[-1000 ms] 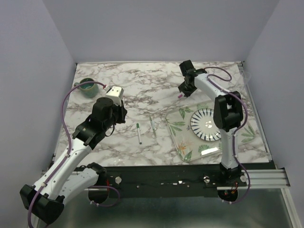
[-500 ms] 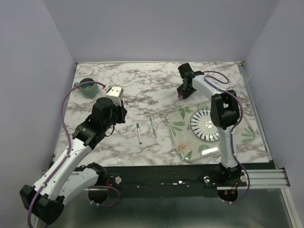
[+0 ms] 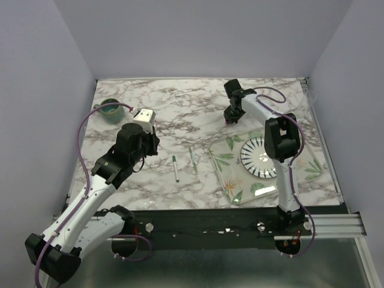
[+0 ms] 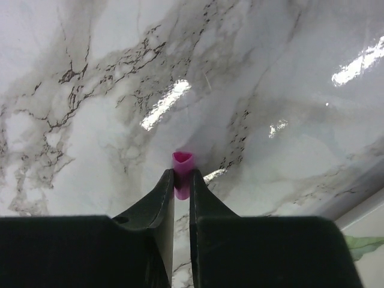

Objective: Insert the pens into the pen caps

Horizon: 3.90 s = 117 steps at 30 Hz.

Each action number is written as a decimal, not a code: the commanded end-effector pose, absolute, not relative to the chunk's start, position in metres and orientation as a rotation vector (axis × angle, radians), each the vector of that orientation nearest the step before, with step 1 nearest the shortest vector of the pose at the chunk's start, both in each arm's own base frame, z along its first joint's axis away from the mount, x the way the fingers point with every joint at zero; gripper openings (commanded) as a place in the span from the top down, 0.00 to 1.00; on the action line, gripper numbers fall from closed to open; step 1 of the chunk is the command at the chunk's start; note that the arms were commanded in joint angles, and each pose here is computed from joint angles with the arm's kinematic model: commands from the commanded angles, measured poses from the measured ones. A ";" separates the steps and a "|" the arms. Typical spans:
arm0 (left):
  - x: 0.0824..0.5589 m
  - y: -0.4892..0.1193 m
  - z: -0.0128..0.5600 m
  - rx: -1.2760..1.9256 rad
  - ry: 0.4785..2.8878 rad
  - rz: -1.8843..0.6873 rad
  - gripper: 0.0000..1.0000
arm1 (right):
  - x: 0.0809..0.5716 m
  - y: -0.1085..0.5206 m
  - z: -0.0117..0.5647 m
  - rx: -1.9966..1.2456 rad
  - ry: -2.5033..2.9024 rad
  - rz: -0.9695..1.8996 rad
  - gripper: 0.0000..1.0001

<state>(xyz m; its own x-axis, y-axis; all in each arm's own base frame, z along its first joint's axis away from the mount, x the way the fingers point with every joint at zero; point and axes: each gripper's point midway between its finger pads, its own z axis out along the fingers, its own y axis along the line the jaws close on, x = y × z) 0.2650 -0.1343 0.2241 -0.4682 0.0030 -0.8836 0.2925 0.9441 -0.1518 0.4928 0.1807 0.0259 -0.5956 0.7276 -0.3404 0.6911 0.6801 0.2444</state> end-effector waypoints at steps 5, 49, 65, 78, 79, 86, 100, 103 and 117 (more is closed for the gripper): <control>0.264 -0.124 0.228 0.192 2.010 -0.296 1.00 | 0.495 0.229 0.037 0.413 2.577 0.323 0.88; 0.238 -0.044 0.300 -0.172 1.656 -0.146 1.00 | 0.172 0.334 0.068 -2.222 1.065 0.092 0.99; 0.235 -0.047 0.303 -0.162 1.646 -0.177 1.00 | 0.137 0.297 0.027 -2.521 0.924 0.051 0.83; 0.235 -0.048 0.301 -0.157 1.651 -0.181 1.00 | 0.137 0.304 0.044 -2.454 0.968 0.082 0.48; 0.235 -0.048 0.302 -0.157 1.651 -0.181 1.00 | 0.137 0.308 0.054 -2.427 0.993 0.096 0.46; 0.233 -0.045 0.304 -0.166 1.639 -0.178 1.00 | 0.138 0.339 0.136 -1.843 1.402 0.347 0.49; 0.229 -0.046 0.309 -0.168 1.615 -0.209 1.00 | 0.160 0.304 0.150 0.380 2.521 0.297 0.48; 0.228 -0.045 0.311 -0.174 1.606 -0.211 1.00 | 0.146 0.287 0.136 0.725 2.590 0.148 0.46; 0.228 -0.049 0.311 -0.160 1.608 -0.233 1.00 | 0.145 0.268 0.070 1.316 2.627 -0.062 0.50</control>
